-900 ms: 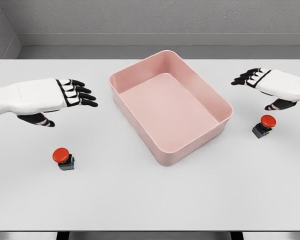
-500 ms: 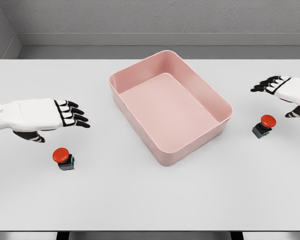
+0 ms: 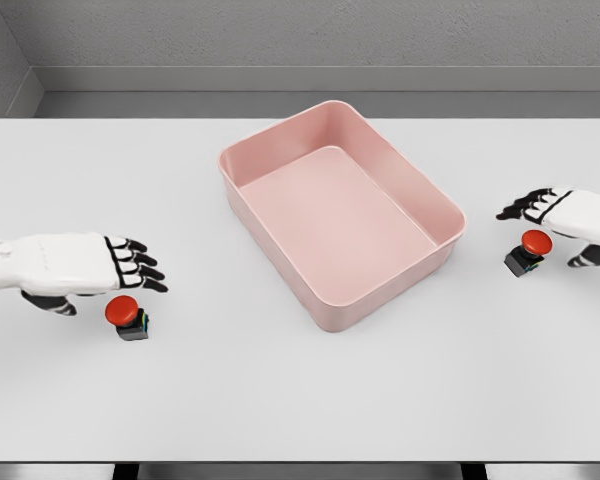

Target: Put the industrial switch in the basket with both arms

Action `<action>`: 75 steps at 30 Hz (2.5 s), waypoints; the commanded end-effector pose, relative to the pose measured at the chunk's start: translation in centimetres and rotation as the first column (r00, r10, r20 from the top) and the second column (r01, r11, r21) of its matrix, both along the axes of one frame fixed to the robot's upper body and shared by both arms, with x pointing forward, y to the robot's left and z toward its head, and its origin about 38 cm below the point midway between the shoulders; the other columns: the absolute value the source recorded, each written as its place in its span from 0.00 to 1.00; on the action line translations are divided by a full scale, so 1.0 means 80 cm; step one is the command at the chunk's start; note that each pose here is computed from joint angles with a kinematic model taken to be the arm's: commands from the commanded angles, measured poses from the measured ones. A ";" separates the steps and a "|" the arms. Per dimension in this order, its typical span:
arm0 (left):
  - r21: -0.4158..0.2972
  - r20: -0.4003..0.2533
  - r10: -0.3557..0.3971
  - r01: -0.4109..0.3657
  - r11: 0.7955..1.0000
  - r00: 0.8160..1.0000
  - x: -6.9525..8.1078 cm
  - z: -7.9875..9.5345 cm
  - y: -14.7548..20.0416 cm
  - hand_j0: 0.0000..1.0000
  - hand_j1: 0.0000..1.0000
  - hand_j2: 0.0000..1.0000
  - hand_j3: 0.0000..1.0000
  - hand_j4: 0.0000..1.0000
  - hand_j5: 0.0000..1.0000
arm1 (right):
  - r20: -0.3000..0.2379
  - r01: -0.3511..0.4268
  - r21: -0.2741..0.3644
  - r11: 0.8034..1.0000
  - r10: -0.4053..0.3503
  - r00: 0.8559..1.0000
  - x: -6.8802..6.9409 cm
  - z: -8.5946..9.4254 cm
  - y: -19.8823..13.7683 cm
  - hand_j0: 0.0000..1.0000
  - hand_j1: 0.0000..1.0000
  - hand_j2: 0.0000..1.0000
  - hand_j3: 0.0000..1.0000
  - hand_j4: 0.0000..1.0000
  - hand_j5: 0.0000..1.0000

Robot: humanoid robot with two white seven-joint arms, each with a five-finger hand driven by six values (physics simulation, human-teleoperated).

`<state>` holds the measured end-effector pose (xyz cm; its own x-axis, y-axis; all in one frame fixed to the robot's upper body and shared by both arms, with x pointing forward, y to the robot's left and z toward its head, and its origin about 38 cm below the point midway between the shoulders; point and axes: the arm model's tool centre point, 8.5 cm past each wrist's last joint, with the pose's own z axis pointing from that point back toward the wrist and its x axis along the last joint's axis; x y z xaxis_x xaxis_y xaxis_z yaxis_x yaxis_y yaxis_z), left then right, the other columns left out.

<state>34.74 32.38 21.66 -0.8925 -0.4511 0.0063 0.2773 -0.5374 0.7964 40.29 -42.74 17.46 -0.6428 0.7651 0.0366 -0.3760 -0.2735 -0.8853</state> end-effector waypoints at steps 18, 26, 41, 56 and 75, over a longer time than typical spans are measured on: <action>0.042 -0.056 -0.041 0.043 0.998 0.998 -0.006 -0.027 -0.017 0.83 0.83 0.83 0.83 0.83 0.83 | -0.027 -0.030 0.022 0.999 0.031 0.999 0.006 -0.014 0.025 1.00 1.00 1.00 1.00 1.00 1.00; 0.044 -0.052 -0.040 0.042 0.998 0.998 -0.005 -0.024 -0.016 0.71 0.71 0.71 0.71 0.71 0.71 | -0.029 -0.036 0.015 0.999 0.036 0.999 0.005 -0.015 0.026 0.91 0.91 0.91 0.91 0.91 0.91; 0.045 -0.052 -0.038 0.040 0.998 0.998 -0.005 -0.024 -0.015 0.44 0.44 0.44 0.44 0.44 0.44 | -0.034 -0.052 0.006 0.999 0.052 0.998 0.001 -0.019 0.030 0.80 0.80 0.80 0.80 0.80 0.80; 0.013 0.070 -0.080 0.079 0.997 0.994 0.026 0.028 -0.041 0.39 0.39 0.39 0.39 0.39 0.39 | -0.032 -0.058 -0.020 0.998 0.058 0.998 0.001 -0.019 0.029 0.55 0.55 0.55 0.55 0.55 0.55; -0.066 0.379 -0.241 0.286 0.956 0.893 0.066 0.188 -0.150 0.40 0.40 0.40 0.40 0.40 0.40 | 0.010 -0.044 -0.009 0.999 0.044 0.999 0.009 -0.002 0.026 0.44 0.44 0.44 0.44 0.44 0.44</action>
